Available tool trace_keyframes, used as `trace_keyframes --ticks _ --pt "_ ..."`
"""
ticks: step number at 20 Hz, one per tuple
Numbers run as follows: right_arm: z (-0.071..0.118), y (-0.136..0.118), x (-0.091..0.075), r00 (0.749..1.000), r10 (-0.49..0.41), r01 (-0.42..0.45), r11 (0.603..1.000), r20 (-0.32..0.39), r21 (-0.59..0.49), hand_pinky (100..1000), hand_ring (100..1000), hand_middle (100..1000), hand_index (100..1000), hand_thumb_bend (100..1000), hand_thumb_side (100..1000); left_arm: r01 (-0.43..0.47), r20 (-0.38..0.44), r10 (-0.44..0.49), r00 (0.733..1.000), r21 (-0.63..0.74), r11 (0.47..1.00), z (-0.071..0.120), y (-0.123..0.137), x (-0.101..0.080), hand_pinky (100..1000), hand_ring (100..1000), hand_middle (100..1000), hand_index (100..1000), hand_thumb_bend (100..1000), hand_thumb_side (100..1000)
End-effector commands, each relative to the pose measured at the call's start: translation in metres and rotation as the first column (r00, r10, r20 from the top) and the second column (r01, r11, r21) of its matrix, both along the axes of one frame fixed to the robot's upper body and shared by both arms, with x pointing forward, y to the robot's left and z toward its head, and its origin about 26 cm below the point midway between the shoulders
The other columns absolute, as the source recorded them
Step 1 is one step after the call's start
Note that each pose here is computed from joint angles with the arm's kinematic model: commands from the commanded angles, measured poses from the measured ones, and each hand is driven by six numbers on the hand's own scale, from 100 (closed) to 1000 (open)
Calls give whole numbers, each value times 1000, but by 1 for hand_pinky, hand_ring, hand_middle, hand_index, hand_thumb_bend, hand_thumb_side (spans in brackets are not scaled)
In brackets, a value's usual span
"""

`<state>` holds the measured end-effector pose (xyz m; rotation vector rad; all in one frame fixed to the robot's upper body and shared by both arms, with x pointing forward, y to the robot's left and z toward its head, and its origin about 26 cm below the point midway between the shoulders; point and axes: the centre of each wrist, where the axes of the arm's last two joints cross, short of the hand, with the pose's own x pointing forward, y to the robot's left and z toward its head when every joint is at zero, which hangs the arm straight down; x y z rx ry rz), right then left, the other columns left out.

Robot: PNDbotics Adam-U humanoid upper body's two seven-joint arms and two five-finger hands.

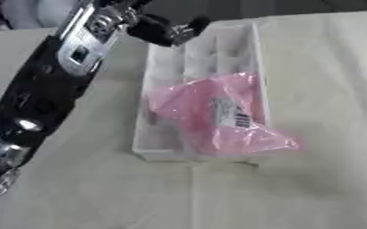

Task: Pick up objects on the table and place them in the box.

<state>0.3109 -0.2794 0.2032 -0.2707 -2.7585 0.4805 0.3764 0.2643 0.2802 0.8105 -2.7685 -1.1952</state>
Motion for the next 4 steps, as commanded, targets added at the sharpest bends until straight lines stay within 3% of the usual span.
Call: trace_keyframes --ticks 1,3,4 --pt "5 -2 -1 1000 -5 5 1000 18 -3 100 139 119 483 442 1000 109 51 -103 993 -129 986 10 5 -10 422 604 626 747 100 389" --pt "5 -4 -1 1000 -13 13 1000 19 -2 100 139 119 483 442 1000 129 51 -120 991 -224 966 12 19 -17 410 598 618 735 100 550" --pt "5 -4 -1 1000 -15 15 1000 20 -2 100 139 119 483 442 1000 168 43 -163 986 -271 948 10 20 -21 406 596 617 731 100 586"
